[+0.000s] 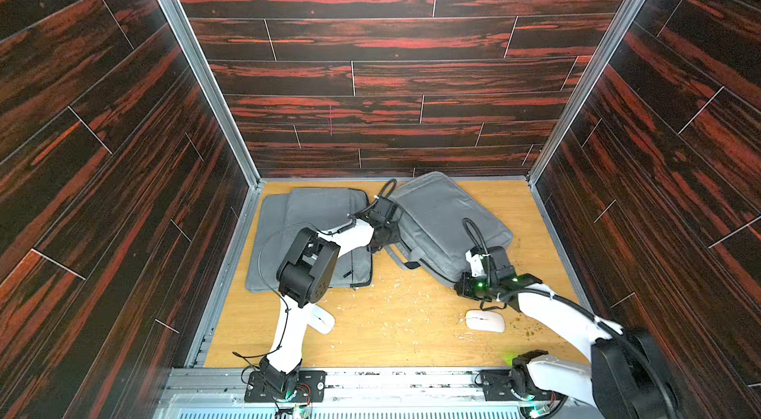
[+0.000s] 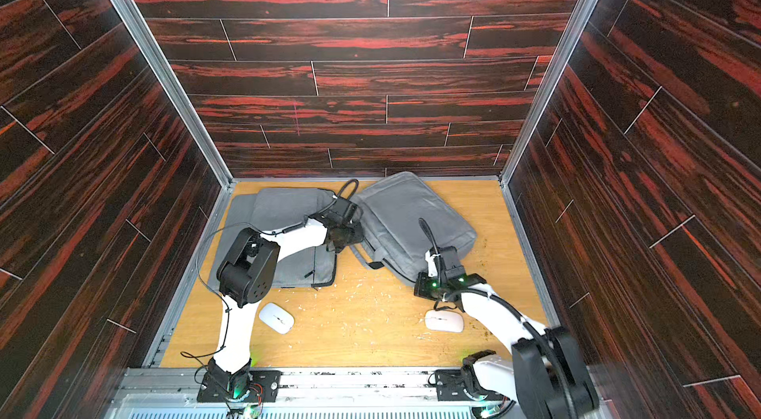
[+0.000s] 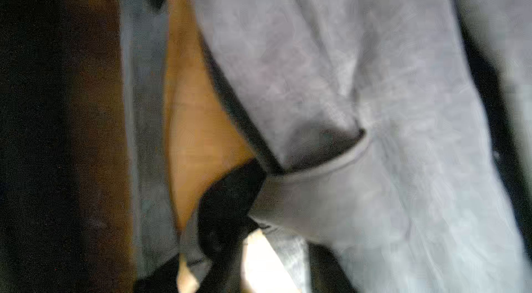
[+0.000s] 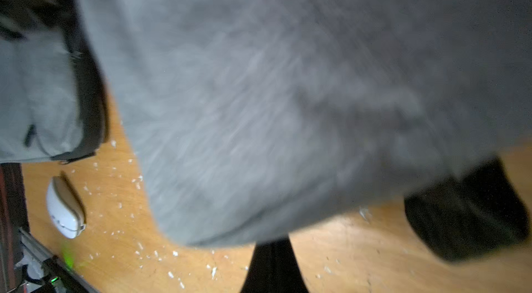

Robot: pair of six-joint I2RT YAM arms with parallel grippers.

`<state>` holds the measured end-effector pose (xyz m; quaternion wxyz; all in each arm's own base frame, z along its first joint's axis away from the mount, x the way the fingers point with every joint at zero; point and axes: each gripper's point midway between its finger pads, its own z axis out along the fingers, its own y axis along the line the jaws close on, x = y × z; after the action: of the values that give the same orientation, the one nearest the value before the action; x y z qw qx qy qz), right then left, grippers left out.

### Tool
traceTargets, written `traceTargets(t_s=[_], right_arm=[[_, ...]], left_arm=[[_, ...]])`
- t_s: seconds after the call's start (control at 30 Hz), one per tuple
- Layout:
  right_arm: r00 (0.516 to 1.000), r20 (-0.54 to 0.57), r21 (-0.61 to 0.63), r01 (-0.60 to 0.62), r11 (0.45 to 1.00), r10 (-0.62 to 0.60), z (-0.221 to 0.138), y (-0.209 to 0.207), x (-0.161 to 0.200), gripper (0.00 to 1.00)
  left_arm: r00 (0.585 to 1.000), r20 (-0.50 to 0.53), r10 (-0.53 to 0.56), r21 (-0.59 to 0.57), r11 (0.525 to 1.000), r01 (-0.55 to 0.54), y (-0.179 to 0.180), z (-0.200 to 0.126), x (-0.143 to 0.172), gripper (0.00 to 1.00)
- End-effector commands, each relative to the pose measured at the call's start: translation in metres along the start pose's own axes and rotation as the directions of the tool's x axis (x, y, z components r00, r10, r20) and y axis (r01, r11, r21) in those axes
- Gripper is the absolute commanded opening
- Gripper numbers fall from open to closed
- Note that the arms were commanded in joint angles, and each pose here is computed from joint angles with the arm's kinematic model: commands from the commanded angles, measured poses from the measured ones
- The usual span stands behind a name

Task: Put the mouse into the laptop bag
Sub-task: Zip the zipper on the zippered laptop bag.

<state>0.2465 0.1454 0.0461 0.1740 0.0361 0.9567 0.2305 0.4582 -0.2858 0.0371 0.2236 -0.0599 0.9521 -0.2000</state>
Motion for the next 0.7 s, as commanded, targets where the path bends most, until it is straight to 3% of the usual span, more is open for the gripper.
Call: traceTargets(t_s=[0.0,0.13,0.3,0.5,0.67], right_arm=[[1.000,0.014,0.016,-0.006,1.000,0.005,0.005,0.002,-0.013,0.00],[0.999,0.019,-0.033,0.030,0.999,-0.029,0.009,0.017,-0.025,0.00],[0.994,-0.002,-0.068,0.111,0.991,-0.111,0.020,0.041,-0.020,0.00],[0.982,-0.027,-0.119,0.181,0.976,-0.186,0.029,0.070,-0.005,0.00],[0.981,-0.025,-0.157,0.187,0.970,-0.193,0.030,0.081,-0.002,0.00]], left_arm=[[1.000,0.020,-0.009,0.044,0.999,0.008,-0.009,-0.032,-0.005,0.57],[0.998,0.006,-0.066,0.099,0.993,0.065,-0.010,-0.060,0.021,0.69],[0.998,-0.009,-0.067,0.127,0.990,0.068,-0.025,-0.073,0.056,0.75],[0.999,-0.035,-0.013,0.184,0.983,0.019,-0.070,-0.058,0.077,0.79],[0.995,-0.094,-0.012,0.182,0.983,0.029,-0.077,-0.033,0.096,0.77]])
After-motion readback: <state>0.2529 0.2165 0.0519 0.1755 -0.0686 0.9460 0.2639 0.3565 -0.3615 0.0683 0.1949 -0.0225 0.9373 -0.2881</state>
